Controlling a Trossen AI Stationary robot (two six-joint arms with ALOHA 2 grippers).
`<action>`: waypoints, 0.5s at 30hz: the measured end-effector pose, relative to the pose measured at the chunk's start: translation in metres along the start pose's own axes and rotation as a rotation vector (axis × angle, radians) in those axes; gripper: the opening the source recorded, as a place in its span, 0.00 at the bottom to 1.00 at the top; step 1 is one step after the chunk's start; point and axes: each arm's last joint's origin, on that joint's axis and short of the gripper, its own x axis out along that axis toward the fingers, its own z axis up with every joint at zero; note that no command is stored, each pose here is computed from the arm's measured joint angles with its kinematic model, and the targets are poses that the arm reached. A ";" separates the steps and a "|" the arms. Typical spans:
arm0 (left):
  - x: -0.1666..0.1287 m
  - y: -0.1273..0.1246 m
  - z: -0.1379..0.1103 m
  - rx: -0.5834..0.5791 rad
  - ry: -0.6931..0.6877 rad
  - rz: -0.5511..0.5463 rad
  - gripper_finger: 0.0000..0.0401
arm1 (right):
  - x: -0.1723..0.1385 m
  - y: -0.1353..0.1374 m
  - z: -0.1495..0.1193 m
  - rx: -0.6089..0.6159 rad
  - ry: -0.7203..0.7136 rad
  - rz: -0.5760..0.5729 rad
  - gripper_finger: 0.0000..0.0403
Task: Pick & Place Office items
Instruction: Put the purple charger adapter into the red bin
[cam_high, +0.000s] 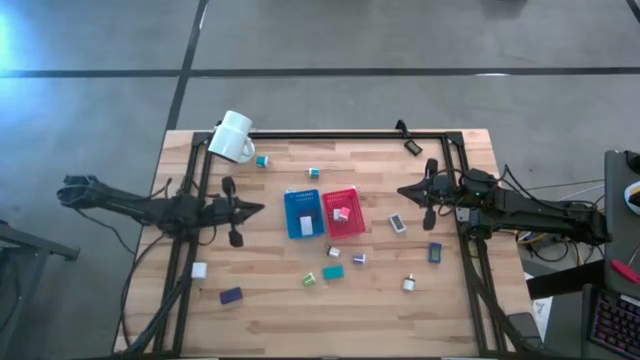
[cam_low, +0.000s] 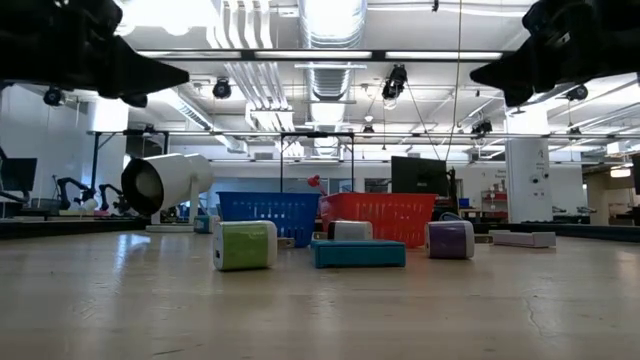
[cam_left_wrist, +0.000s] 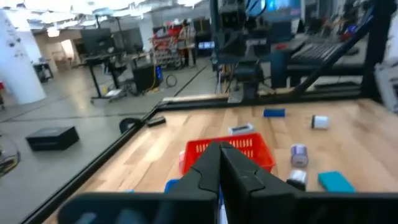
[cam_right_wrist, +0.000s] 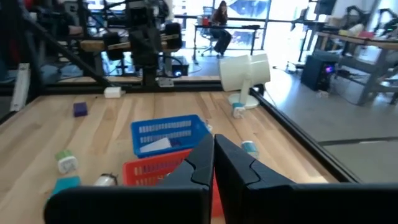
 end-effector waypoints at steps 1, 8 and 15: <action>-0.003 0.001 -0.001 -0.006 -0.015 -0.012 0.01 | 0.001 0.000 0.000 0.000 -0.001 0.006 0.02; -0.016 -0.002 -0.016 -0.019 -0.063 -0.185 0.02 | 0.004 0.000 -0.002 0.003 0.018 0.014 0.02; -0.021 0.000 -0.019 -0.018 -0.051 -0.188 0.01 | 0.003 0.002 -0.002 -0.010 0.015 0.091 0.02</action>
